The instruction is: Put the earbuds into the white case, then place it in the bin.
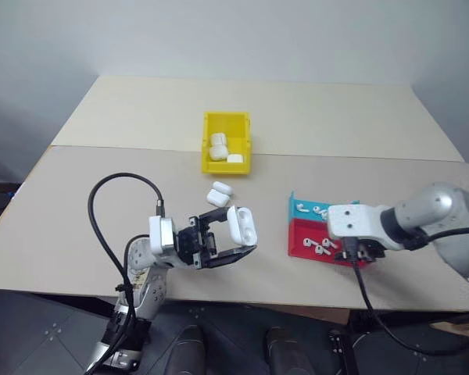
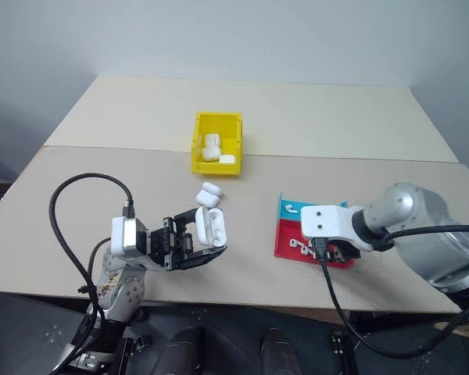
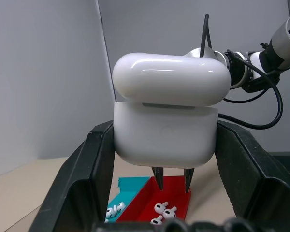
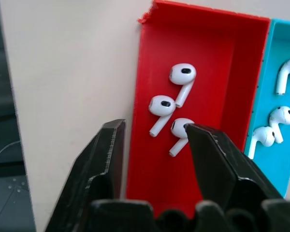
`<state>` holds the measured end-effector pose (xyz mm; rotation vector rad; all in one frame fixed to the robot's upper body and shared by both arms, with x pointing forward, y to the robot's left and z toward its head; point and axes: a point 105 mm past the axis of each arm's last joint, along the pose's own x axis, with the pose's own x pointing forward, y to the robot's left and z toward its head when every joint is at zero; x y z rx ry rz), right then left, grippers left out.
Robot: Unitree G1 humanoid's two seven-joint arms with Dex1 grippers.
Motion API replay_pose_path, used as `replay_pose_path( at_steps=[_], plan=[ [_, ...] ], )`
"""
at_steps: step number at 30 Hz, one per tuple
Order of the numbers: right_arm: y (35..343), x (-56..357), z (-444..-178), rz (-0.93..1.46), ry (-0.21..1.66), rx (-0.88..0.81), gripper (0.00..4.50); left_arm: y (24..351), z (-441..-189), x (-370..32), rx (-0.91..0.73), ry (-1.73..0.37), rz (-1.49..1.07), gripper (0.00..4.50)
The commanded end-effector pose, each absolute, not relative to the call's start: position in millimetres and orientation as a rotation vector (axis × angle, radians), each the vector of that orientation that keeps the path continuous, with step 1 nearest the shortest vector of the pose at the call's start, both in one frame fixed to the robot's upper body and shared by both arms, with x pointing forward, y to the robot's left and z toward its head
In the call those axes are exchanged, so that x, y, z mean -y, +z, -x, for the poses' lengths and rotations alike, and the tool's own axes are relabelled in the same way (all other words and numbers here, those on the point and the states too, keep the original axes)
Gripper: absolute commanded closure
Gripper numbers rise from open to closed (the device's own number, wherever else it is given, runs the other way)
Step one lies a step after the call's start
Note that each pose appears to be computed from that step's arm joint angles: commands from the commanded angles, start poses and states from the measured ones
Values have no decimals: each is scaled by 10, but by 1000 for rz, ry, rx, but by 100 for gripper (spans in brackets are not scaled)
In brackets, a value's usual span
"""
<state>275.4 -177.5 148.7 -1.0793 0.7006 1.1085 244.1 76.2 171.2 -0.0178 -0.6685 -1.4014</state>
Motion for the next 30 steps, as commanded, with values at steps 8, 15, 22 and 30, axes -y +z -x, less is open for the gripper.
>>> replay_pose_path(
  at_steps=[8, 15, 22, 30],
  plan=[
    [1425, 1650, -2865, 1049, 1052, -711, 196, 1746, -2307, -858, 688, -1421, -13, 170],
    [1381, 1695, -2875, 1007, 1018, -763, 196, 1722, -2290, -852, 676, -1426, -17, 170],
    [1357, 1704, -2895, 969, 997, -780, 196, 1686, -2282, -848, 653, -1420, -24, 170],
    [1342, 1701, -2908, 950, 1000, -791, 196, 1683, -2301, -853, 637, -1413, -34, 170]
  ],
)
